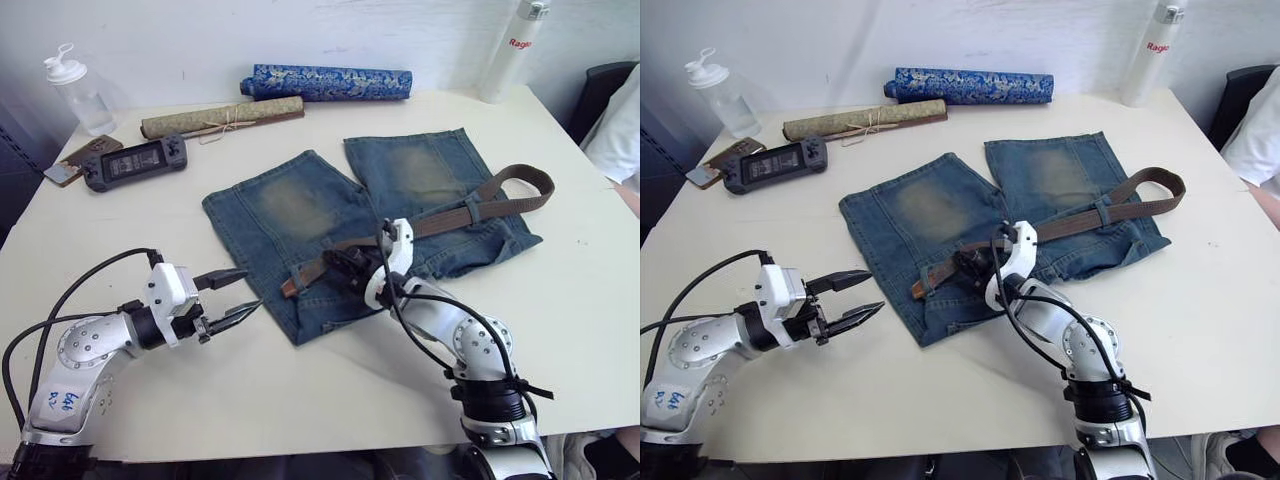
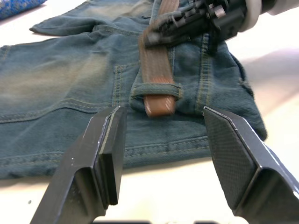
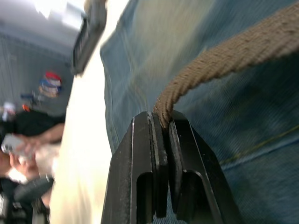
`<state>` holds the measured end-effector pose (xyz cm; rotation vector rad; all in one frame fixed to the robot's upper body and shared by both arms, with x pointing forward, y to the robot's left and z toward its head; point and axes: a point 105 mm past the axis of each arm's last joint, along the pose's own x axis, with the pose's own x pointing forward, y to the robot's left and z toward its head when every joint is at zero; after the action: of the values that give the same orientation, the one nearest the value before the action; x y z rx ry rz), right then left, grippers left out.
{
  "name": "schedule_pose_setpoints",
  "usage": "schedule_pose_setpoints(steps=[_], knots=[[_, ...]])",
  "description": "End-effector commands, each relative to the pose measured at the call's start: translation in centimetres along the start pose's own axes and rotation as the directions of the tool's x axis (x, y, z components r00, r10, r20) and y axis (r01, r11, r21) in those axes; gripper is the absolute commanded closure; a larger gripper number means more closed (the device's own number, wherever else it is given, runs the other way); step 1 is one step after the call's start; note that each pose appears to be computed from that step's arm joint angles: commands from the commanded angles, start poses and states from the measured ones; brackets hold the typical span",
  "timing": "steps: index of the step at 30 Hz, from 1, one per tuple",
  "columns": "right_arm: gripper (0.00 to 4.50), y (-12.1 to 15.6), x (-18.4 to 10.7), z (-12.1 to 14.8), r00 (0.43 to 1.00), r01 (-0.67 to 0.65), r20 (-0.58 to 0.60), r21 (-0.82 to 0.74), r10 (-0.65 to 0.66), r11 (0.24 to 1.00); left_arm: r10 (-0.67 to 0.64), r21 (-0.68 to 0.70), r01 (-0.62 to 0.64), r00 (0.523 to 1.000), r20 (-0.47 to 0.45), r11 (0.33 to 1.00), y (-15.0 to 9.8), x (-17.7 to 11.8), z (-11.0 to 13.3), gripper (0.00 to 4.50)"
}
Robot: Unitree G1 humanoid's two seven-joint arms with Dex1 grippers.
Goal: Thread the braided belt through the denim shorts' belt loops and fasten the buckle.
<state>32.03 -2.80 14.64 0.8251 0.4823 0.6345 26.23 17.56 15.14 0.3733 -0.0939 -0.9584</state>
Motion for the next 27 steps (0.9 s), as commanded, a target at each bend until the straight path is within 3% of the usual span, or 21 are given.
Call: schedule_pose_setpoints(steps=[1, 3, 7, 13, 16, 27], knots=[[4.5, 0.6, 1.1, -2.8, 0.991, -0.034, -0.13, -0.008, 0.032, 0.999, -0.001, 0.19, 0.003, 1.0, -0.012, 0.982, 0.1, 0.3, 0.2, 1.61], [4.5, 0.5, 1.4, -3.5, 0.987, -0.032, -0.157, 0.012, 0.034, 0.999, -0.031, 0.358, 0.047, 0.998, -0.051, 0.932, -0.4, 0.4, -0.5, 1.61], [4.5, 0.4, 1.7, -3.7, 0.986, -0.033, -0.163, 0.074, 0.045, 0.997, -0.101, 0.621, 0.153, 0.988, -0.118, 0.769, -1.8, 0.5, -2.1, 1.61], [4.5, 0.5, 1.8, -3.5, 0.986, -0.037, -0.157, 0.1, 0.052, 0.994, -0.058, 0.767, 0.092, 0.996, -0.071, 0.635, -1.2, 1.0, -2.9, 1.61], [4.5, 0.6, 1.7, -3.4, 0.987, -0.038, -0.152, 0.105, 0.054, 0.994, -0.03, 0.797, 0.049, 0.999, -0.038, 0.602, -0.7, 1.3, -2.8, 1.61], [4.5, 0.7, 1.7, -3.4, 0.987, -0.038, -0.15, 0.102, 0.053, 0.994, -0.033, 0.796, 0.009, 0.999, 0.014, 0.605, -1.0, 2.3, -2.7, 1.61]])
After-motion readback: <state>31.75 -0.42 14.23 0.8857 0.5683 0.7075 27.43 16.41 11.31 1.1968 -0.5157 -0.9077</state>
